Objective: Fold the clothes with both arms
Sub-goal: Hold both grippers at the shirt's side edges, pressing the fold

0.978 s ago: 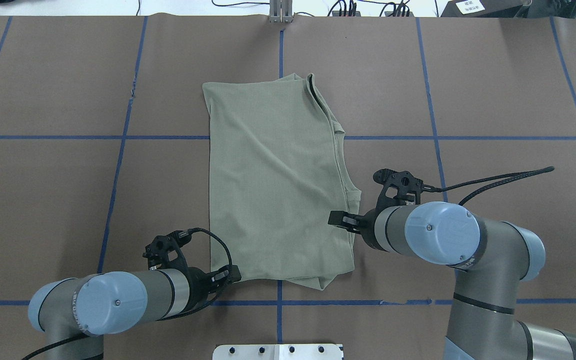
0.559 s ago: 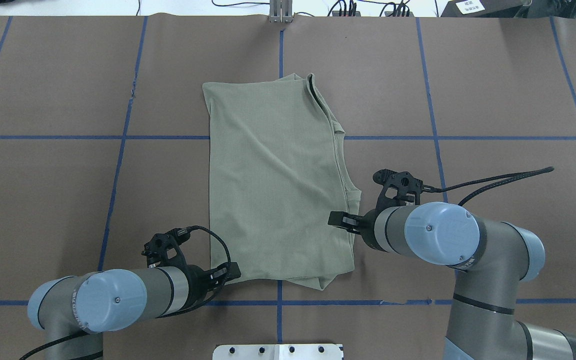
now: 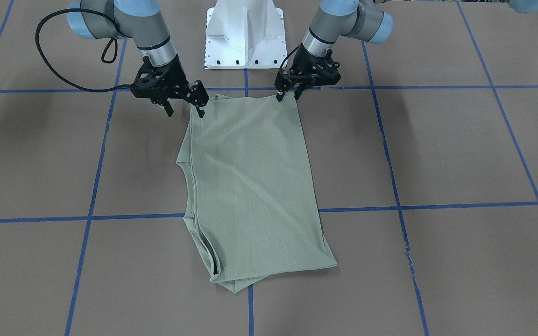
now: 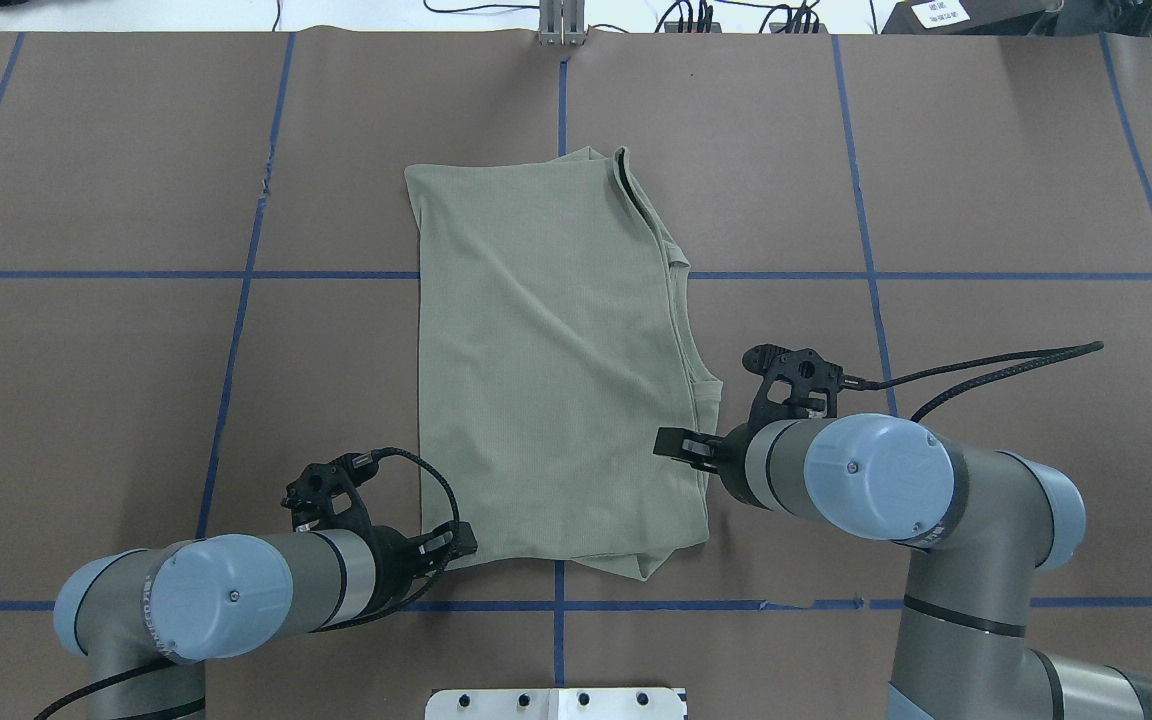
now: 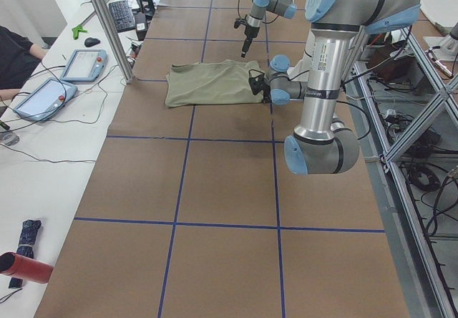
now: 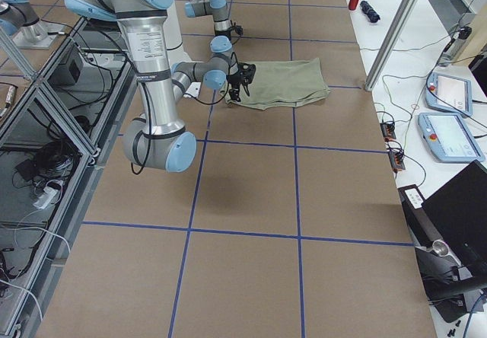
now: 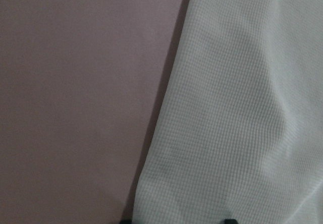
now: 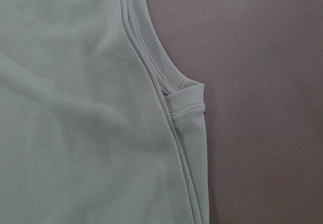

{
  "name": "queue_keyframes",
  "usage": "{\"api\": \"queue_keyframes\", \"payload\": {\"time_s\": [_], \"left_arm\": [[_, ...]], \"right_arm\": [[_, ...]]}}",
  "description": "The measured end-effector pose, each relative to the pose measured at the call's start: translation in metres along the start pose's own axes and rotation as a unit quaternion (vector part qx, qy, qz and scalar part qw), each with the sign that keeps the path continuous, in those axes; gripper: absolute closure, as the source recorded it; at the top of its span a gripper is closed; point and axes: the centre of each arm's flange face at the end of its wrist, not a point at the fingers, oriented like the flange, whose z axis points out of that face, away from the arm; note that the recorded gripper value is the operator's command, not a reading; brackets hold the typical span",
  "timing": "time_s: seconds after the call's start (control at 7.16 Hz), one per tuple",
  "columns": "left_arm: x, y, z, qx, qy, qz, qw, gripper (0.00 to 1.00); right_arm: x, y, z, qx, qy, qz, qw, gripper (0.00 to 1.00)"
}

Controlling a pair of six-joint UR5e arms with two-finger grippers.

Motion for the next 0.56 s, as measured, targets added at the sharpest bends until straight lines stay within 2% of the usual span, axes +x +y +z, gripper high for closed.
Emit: {"api": "queue_keyframes", "payload": {"time_s": [0.28, 0.56], "left_arm": [[-0.001, 0.003, 0.001, -0.003, -0.001, 0.003, 1.0000, 1.00], [0.000, 0.004, -0.001, -0.005, 0.000, 0.007, 1.0000, 1.00]], "right_arm": [[0.000, 0.012, 0.005, 0.006, 0.004, 0.005, 1.0000, 0.03], [-0.004, 0.024, 0.008, 0.005, 0.016, 0.074, 0.9971, 0.06]]}}
